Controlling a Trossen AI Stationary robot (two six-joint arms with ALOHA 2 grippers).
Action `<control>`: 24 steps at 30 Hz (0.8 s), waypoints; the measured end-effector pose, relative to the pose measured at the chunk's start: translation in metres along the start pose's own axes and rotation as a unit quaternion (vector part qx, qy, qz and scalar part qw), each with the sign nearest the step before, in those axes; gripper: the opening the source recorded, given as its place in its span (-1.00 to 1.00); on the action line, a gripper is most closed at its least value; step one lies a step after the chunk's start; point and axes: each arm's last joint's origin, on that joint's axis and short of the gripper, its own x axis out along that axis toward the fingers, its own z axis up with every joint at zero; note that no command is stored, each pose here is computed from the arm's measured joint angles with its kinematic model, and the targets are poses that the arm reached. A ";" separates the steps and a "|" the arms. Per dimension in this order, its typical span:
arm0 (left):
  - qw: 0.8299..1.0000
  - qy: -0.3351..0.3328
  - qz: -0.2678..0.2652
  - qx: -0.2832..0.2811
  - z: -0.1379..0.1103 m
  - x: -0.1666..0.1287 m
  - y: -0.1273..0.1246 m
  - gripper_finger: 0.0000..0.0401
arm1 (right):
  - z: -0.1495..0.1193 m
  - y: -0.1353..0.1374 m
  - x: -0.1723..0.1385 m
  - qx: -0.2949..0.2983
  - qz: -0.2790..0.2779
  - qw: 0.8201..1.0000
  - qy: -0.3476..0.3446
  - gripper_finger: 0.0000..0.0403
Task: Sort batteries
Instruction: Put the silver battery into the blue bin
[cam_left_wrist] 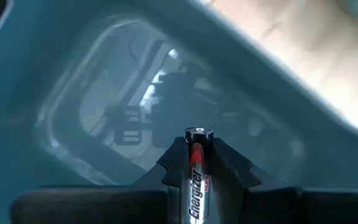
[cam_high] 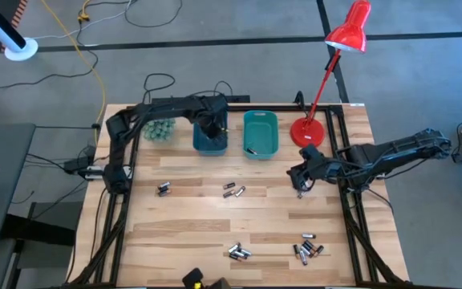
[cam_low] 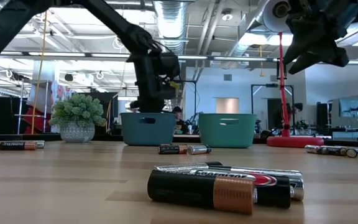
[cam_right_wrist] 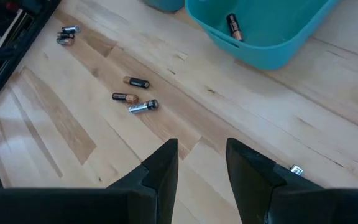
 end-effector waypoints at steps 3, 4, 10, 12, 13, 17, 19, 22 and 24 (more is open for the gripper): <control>1.000 0.016 0.005 0.003 -0.001 0.010 0.006 -0.80 | 0.002 -0.001 0.001 0.005 -0.004 1.000 -0.003 -0.25; 1.000 0.019 0.004 0.002 -0.002 0.011 0.008 -0.80 | 0.003 -0.002 0.001 0.007 -0.005 1.000 -0.004 -0.25; 1.000 0.006 0.002 0.006 0.001 0.009 0.010 -0.60 | 0.005 -0.004 0.002 0.012 -0.015 1.000 -0.007 -0.25; 1.000 0.002 0.001 0.006 0.002 0.009 0.010 -0.48 | 0.005 -0.004 0.002 0.013 -0.016 1.000 -0.008 -0.25; 1.000 0.001 0.001 0.006 0.002 0.009 0.010 -0.43 | 0.005 -0.004 0.002 0.013 -0.016 1.000 -0.008 -0.25; 1.000 0.002 0.001 0.006 0.002 0.009 0.009 -0.33 | 0.005 -0.004 0.002 0.012 -0.016 1.000 -0.008 -0.25; 1.000 0.002 0.001 0.006 0.002 0.009 0.009 -0.31 | 0.005 -0.005 0.002 0.012 -0.016 1.000 -0.008 -0.25; 1.000 0.002 0.001 0.011 0.002 0.009 0.009 -0.31 | 0.005 -0.005 0.002 0.011 -0.018 1.000 -0.007 -0.25; 1.000 0.001 0.001 0.013 0.002 0.008 0.009 -0.30 | 0.005 -0.005 0.002 0.011 -0.018 1.000 -0.007 -0.25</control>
